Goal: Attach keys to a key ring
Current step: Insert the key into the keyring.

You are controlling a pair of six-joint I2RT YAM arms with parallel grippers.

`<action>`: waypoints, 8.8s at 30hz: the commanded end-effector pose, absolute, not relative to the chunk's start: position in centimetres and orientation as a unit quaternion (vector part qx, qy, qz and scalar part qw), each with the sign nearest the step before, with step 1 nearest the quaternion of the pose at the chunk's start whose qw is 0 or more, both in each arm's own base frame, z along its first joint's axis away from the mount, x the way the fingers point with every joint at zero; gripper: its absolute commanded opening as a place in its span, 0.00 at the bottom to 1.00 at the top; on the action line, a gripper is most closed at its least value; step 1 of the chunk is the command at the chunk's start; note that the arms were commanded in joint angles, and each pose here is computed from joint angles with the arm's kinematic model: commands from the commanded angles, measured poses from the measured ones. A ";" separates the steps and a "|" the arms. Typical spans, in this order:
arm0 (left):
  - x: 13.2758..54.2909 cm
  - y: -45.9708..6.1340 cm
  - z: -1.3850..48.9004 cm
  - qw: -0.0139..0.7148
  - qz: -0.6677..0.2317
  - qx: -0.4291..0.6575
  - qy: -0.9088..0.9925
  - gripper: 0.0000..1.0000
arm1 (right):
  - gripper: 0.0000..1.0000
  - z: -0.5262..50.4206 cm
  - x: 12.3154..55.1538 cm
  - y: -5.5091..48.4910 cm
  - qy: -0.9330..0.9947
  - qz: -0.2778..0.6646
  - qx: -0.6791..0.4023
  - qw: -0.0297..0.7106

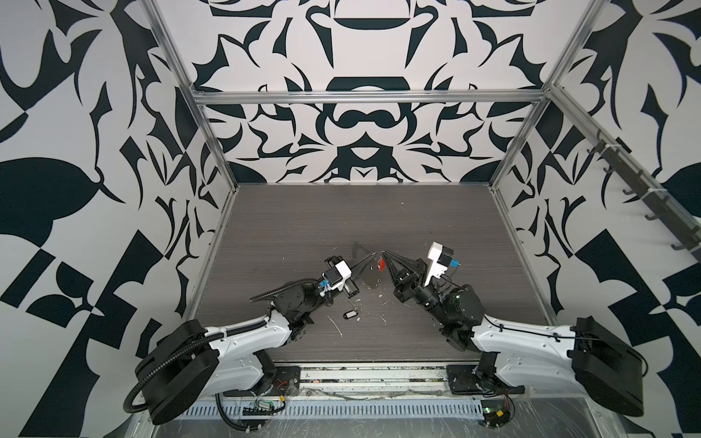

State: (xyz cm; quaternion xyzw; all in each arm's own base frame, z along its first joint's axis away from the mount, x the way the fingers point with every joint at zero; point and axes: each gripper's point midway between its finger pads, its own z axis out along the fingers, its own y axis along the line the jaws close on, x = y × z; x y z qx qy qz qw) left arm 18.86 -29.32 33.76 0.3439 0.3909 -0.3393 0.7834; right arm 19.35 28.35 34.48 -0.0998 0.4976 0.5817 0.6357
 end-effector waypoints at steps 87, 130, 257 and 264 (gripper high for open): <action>15.9 -31.0 34.6 0.753 -0.410 0.393 0.333 0.00 | 0.42 29.0 18.8 27.9 0.574 0.369 -0.279 0.676; 13.6 -32.1 33.9 0.719 -0.443 0.449 0.293 0.00 | 0.29 30.6 16.4 26.3 0.536 0.377 -0.307 0.690; 16.7 -33.8 31.1 0.719 -0.332 0.504 0.345 0.48 | 0.00 24.8 23.0 21.5 0.741 0.167 -0.198 0.620; 17.5 -33.8 31.1 0.700 -0.308 0.518 0.383 0.45 | 0.00 24.7 23.1 20.6 0.736 0.151 -0.192 0.632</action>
